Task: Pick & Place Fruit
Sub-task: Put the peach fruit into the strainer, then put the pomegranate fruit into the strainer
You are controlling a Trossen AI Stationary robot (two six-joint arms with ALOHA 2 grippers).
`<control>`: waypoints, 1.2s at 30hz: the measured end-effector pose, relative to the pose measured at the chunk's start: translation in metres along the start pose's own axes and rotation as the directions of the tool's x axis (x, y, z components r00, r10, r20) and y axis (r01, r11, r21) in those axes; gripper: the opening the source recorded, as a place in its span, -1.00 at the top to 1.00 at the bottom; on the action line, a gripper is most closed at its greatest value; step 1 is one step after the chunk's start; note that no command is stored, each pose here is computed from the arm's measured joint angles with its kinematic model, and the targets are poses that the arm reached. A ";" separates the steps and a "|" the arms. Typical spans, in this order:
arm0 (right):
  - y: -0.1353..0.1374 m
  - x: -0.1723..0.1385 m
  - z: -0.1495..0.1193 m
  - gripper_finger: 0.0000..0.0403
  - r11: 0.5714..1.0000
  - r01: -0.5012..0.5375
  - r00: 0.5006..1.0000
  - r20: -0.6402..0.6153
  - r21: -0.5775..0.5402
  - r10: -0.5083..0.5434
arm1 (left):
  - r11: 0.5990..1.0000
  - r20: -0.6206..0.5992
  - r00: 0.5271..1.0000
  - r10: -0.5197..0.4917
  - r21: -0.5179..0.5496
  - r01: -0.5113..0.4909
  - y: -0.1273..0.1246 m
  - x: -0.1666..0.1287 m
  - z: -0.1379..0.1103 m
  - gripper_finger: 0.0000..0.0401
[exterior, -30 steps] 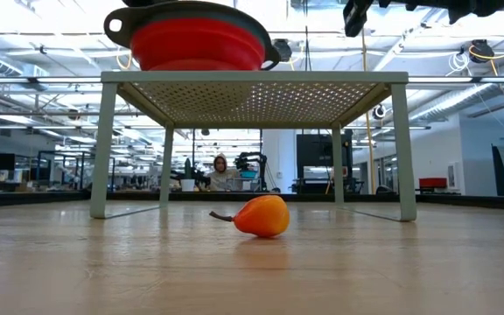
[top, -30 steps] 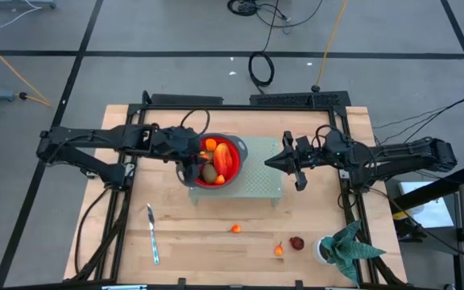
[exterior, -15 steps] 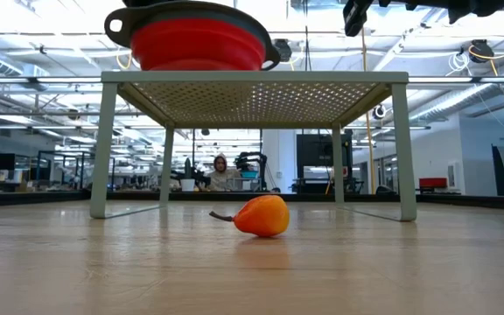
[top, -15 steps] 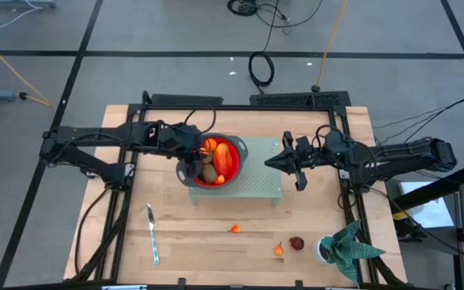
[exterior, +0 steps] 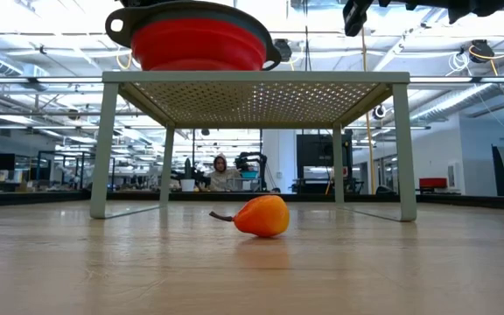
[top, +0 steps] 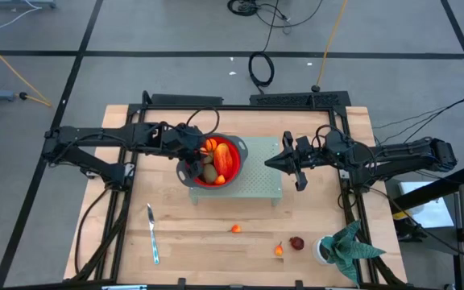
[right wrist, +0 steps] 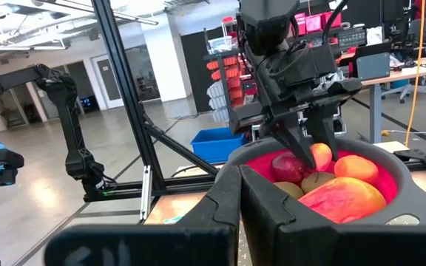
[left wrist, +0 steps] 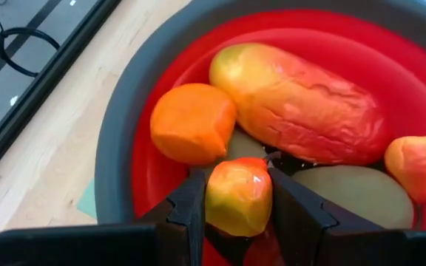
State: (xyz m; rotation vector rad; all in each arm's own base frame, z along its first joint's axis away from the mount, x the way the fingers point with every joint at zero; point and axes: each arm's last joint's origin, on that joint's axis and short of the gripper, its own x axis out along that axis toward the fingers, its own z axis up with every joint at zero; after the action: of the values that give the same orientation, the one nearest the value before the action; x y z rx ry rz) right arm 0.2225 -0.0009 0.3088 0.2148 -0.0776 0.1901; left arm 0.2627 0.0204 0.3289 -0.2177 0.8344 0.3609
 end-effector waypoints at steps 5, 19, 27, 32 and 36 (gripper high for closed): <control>0.000 0.000 0.000 0.99 1.000 0.000 1.000 0.000 0.000 0.000 | 1.000 0.000 1.000 0.000 -0.004 0.000 0.000 0.000 0.000 0.33; 0.000 0.000 0.000 0.99 1.000 -0.001 1.000 0.000 0.026 0.001 | 1.000 0.042 0.999 -0.012 0.001 0.012 0.003 -0.014 0.000 -0.16; 0.000 0.000 0.000 0.99 0.999 -0.003 1.000 -0.001 0.048 0.003 | 0.992 0.212 0.976 -0.057 -0.101 0.079 0.011 -0.066 0.009 -0.18; 0.000 0.000 0.000 0.98 0.999 -0.002 1.000 -0.001 0.048 0.002 | 0.985 0.266 0.961 -0.071 -0.135 0.110 0.016 -0.087 0.006 -0.18; 0.000 0.000 0.000 0.99 0.999 -0.002 1.000 0.000 0.043 0.002 | 0.986 0.282 0.956 -0.076 -0.121 0.114 0.019 -0.098 0.001 -0.18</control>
State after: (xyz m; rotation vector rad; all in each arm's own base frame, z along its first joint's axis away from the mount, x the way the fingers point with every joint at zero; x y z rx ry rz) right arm 0.2225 -0.0009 0.3089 0.2575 -0.0733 0.1936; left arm 0.1957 0.0166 0.4026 -0.3252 0.5211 0.3488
